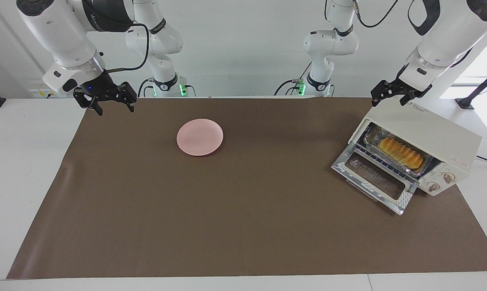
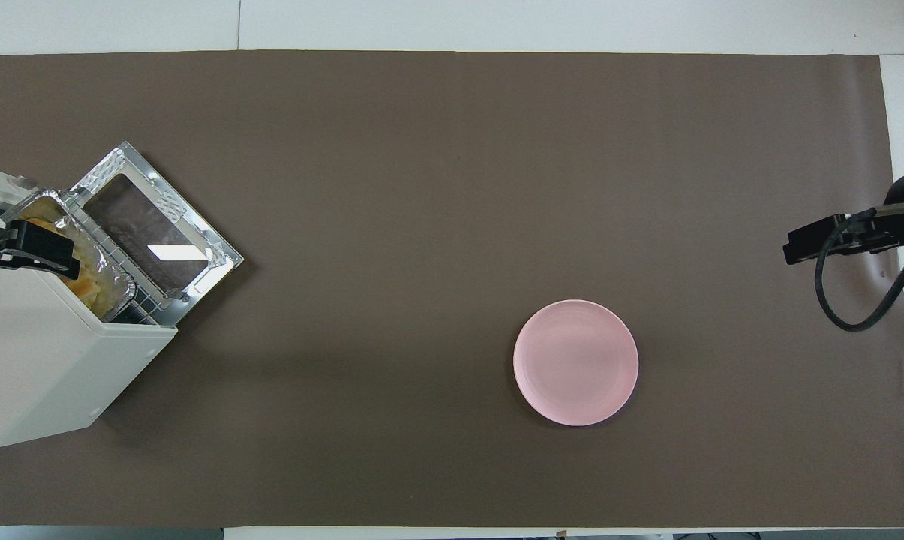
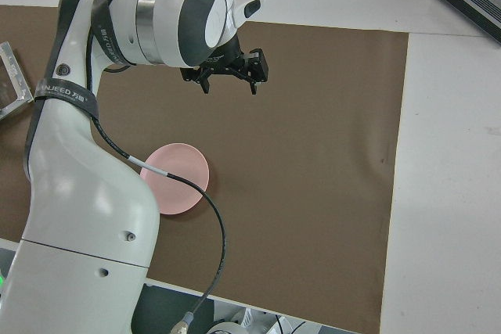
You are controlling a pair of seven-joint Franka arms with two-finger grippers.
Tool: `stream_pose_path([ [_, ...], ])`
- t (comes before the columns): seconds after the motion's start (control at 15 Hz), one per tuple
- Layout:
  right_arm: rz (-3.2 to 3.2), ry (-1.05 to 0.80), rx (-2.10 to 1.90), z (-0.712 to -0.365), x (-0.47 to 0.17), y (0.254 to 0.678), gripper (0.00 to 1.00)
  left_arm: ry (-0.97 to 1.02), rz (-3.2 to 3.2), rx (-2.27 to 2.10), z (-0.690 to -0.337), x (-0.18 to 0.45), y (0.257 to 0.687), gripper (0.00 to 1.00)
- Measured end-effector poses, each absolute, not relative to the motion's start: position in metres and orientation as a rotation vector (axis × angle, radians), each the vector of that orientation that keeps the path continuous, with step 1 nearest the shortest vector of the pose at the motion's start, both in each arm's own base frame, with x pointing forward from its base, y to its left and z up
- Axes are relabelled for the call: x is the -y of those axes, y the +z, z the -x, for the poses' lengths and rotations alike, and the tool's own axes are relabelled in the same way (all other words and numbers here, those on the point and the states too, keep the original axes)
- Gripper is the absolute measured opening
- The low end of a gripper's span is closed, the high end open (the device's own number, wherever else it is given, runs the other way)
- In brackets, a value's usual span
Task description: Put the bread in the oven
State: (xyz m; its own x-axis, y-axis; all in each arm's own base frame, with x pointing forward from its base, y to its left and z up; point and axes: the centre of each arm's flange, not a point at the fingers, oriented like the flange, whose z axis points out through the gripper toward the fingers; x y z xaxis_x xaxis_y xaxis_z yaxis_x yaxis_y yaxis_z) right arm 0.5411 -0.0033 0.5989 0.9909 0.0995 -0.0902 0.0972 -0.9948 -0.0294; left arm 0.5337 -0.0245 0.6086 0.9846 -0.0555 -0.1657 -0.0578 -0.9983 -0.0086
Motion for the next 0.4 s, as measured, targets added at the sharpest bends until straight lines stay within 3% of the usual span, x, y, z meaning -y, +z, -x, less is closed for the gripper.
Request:
stream_pose_path([
  [0.4,3.11,0.143,0.154,-0.5411,0.0033,0.5989,1.0,0.239,3.119,-0.095,-0.5318,0.0262,0.6107,1.0],
])
